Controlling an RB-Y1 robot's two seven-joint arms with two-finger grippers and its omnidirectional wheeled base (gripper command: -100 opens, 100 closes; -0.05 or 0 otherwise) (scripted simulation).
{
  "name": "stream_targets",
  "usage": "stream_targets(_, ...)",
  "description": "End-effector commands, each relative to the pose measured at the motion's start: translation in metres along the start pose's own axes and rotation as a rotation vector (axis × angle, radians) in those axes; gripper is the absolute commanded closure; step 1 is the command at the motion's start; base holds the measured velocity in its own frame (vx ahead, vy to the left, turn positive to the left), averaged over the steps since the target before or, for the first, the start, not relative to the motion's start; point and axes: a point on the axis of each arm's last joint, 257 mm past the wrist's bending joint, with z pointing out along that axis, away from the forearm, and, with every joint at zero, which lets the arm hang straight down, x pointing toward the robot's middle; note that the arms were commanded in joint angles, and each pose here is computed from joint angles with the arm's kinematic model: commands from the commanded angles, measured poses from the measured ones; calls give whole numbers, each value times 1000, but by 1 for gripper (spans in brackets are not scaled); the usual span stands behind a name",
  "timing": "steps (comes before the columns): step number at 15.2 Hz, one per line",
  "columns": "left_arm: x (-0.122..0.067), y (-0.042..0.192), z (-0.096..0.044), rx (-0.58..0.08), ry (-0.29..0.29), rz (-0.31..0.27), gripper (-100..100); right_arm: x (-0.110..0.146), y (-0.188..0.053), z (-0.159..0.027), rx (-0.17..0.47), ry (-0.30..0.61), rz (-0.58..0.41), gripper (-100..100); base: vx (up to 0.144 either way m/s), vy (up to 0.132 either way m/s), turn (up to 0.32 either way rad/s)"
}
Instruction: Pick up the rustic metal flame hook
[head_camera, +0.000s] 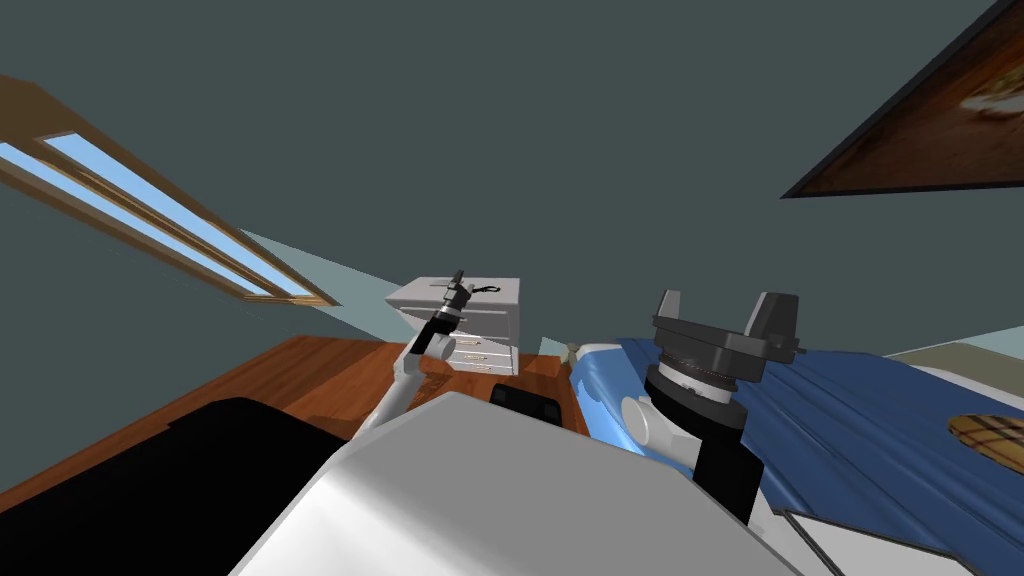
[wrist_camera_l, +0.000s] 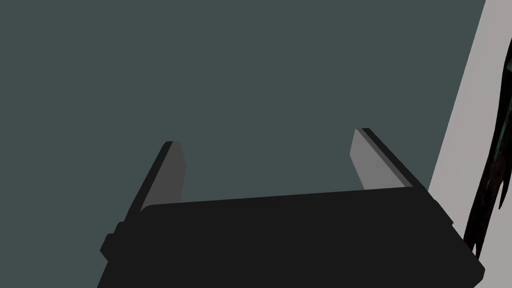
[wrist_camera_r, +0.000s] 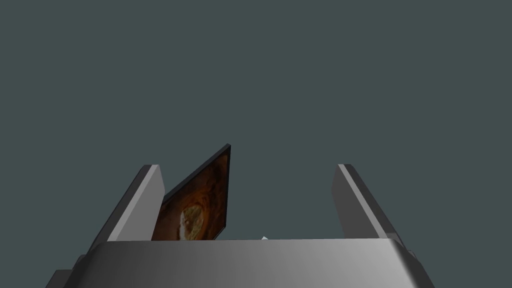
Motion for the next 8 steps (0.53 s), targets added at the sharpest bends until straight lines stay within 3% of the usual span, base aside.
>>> stream_targets(1,0,8,3,-34,6,-9,-100,0,0,0,0,0,0,0,2,10,-31)
stream_targets(2,-2,11,14,-50,25,-29,-100,0,0,0,0,0,0,0,3,10,-65)
stream_targets(4,-2,20,13,-86,23,-29,-100,0,0,0,0,0,0,0,4,10,-53)
stream_targets(5,-5,22,25,-99,39,-51,-100,0,0,0,0,0,0,0,3,9,-68)
stream_targets(8,-6,32,24,-141,38,-48,-100,0,0,0,0,0,0,0,3,9,-35)
